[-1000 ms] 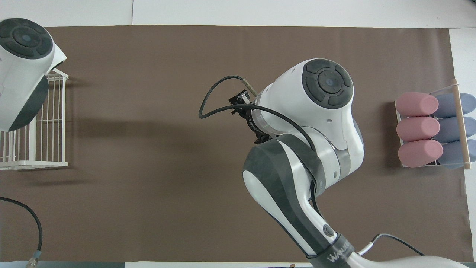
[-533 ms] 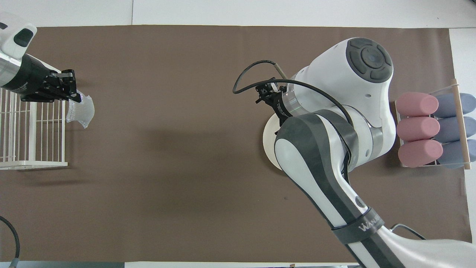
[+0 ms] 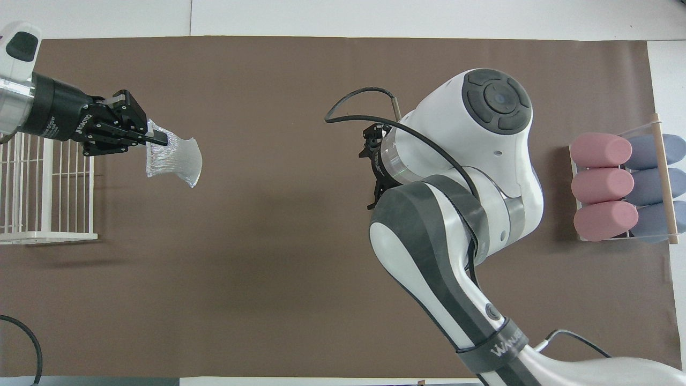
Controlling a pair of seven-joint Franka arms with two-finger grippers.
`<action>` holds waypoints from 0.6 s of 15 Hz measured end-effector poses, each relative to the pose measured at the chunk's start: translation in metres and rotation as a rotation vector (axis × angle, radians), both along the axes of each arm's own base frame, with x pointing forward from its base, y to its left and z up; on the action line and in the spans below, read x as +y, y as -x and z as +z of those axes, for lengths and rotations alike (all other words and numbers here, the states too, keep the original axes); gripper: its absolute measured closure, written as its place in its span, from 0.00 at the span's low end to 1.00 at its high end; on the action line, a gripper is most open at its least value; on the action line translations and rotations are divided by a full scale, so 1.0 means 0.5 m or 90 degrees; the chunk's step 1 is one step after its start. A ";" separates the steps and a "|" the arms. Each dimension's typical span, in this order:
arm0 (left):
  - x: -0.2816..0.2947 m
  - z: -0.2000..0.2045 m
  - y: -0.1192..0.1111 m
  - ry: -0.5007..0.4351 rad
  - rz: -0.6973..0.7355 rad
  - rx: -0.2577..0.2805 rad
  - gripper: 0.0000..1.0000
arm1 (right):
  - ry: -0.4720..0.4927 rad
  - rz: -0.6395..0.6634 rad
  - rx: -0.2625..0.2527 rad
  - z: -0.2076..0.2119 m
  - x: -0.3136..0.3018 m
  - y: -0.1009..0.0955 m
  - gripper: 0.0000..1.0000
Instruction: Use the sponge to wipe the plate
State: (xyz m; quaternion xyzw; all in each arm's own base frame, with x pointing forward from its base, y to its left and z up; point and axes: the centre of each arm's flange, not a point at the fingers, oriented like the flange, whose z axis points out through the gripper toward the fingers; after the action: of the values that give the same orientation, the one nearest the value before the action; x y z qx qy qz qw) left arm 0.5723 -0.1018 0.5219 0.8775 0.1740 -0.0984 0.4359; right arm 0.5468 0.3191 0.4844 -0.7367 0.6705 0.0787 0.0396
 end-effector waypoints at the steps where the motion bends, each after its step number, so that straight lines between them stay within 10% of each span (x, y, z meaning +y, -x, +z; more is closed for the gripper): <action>1: -0.006 -0.022 0.019 0.034 0.004 -0.005 0.95 | 0.007 0.010 -0.007 0.009 0.019 0.010 0.00; 9: -0.079 -0.178 0.117 0.216 -0.012 -0.014 0.95 | 0.026 0.029 0.017 0.087 0.139 -0.004 0.00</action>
State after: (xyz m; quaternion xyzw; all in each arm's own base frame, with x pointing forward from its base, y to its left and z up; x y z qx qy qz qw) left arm 0.5141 -0.1412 0.4331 0.7938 0.1419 -0.1205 0.5790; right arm 0.5489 0.3884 0.5280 -0.7514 0.6554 0.0755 0.0140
